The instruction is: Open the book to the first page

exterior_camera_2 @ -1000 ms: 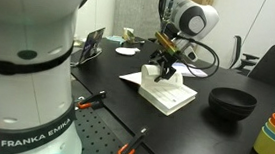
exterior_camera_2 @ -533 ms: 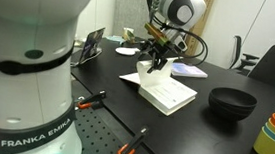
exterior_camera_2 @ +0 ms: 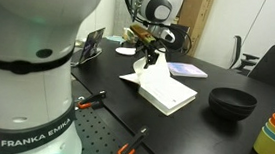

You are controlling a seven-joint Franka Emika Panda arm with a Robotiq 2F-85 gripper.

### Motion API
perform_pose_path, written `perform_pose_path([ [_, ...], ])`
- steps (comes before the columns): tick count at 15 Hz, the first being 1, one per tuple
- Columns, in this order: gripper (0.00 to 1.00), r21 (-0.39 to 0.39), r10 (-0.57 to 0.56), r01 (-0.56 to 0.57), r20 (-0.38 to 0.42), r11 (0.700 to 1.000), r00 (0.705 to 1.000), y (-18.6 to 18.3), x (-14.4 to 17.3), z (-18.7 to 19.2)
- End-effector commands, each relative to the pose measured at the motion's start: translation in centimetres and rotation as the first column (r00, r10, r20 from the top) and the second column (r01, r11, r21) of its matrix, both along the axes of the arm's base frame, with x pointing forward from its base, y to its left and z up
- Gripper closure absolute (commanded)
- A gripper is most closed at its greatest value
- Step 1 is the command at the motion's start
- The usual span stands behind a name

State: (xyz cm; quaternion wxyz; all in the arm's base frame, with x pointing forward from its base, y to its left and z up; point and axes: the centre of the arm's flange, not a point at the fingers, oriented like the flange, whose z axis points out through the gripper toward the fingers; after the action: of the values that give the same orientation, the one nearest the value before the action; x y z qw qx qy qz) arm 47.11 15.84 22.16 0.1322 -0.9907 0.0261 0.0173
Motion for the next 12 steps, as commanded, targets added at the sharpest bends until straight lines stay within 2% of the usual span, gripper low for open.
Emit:
perform_pose_path([
  [1,0.00,-0.032,-0.009,0.012,0.103,0.999,0.995,2.3,-2.0,0.9],
  [3,0.00,-0.036,-0.006,0.010,0.117,0.999,0.993,3.4,-2.7,1.0],
  [7,0.00,-0.031,0.017,-0.014,0.080,0.999,0.997,4.8,-4.2,0.6],
  [12,0.00,-0.030,0.064,-0.061,0.076,0.998,0.995,6.4,-6.1,-0.1],
])
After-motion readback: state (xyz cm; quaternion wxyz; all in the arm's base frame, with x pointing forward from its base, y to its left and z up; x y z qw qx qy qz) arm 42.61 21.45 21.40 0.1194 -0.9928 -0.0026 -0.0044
